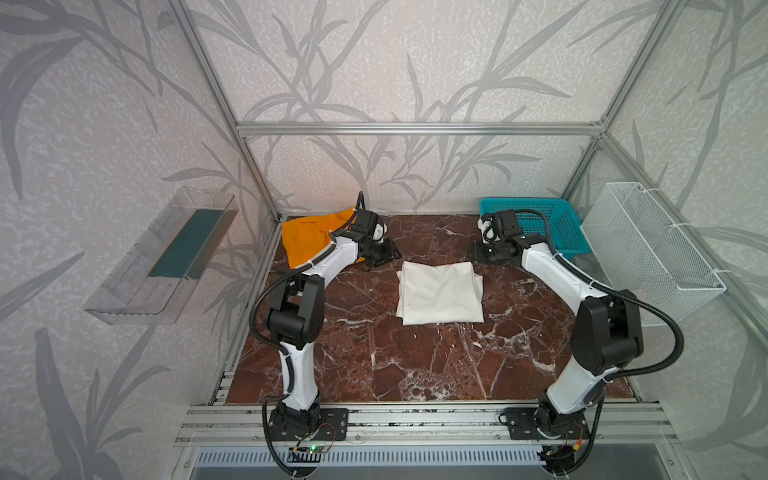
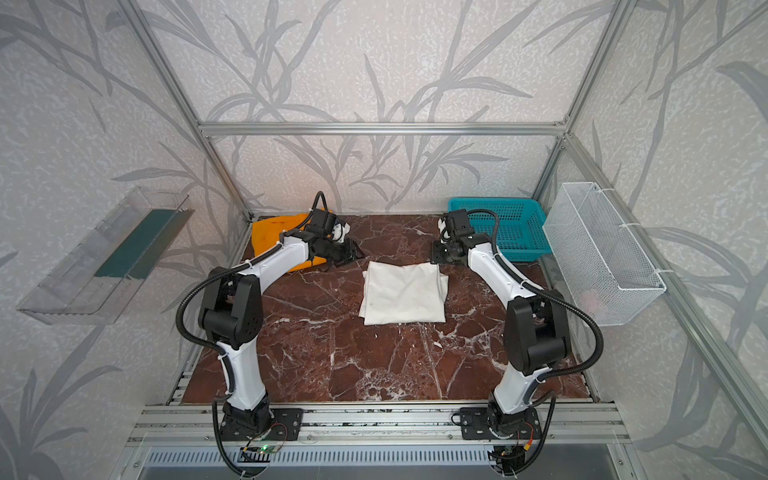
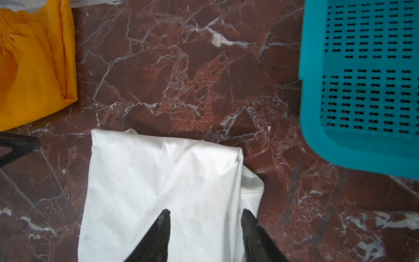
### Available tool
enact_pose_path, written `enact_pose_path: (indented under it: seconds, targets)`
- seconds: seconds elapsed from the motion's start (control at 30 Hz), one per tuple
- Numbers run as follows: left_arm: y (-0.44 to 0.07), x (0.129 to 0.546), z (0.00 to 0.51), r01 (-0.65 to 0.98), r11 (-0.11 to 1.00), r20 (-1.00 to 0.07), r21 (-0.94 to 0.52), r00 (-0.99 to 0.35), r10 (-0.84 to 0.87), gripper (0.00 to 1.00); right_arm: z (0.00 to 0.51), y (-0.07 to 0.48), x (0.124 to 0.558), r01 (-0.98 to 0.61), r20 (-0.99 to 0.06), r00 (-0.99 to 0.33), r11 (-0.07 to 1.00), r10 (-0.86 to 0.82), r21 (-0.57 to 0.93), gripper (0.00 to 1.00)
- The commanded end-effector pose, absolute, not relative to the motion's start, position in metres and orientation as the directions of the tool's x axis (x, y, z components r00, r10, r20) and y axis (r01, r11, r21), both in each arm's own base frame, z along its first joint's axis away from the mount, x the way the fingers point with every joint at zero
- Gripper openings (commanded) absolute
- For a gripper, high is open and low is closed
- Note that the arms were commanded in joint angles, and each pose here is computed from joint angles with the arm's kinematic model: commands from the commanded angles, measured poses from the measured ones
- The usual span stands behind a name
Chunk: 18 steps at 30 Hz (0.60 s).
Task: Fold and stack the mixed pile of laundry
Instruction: 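Grasp the folded white shirt's side with the left gripper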
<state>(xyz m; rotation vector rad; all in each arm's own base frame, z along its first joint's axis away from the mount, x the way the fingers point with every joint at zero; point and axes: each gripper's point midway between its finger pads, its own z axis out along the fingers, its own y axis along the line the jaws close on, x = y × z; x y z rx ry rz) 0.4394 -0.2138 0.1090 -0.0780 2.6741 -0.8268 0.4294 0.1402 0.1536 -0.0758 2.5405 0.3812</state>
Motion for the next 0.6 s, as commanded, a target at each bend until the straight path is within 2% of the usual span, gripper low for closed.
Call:
enact_pose_path:
  seconds: [0.0,0.13,0.3,0.4,0.57]
  targets:
    - [-0.212,0.408,0.085,0.045,0.859,-0.267,-0.51,-0.958,-0.108,0.5,0.134,0.136,0.392,-0.129,-0.45,-0.893,0.959,-0.002,0.251,0.53]
    - [-0.216,0.392,0.063,0.044,0.863,-0.24,-0.503,-0.966,-0.091,0.5,0.115,0.139,0.367,-0.117,-0.385,-0.923,0.951,0.002,0.286,0.53]
    - [-0.233,0.391,0.049,0.082,0.849,-0.247,-0.523,-0.967,-0.059,0.51,0.085,0.141,0.343,-0.093,-0.3,-0.954,0.955,-0.004,0.283,0.53]
    - [-0.24,0.389,0.041,0.084,0.844,-0.232,-0.529,-0.971,-0.048,0.54,0.072,0.141,0.334,-0.073,-0.267,-0.964,0.957,0.005,0.279,0.53]
    - [-0.254,0.376,0.027,0.072,0.827,-0.192,-0.558,-0.98,-0.044,0.55,0.055,0.138,0.326,-0.039,-0.225,-0.974,0.964,0.021,0.261,0.53]
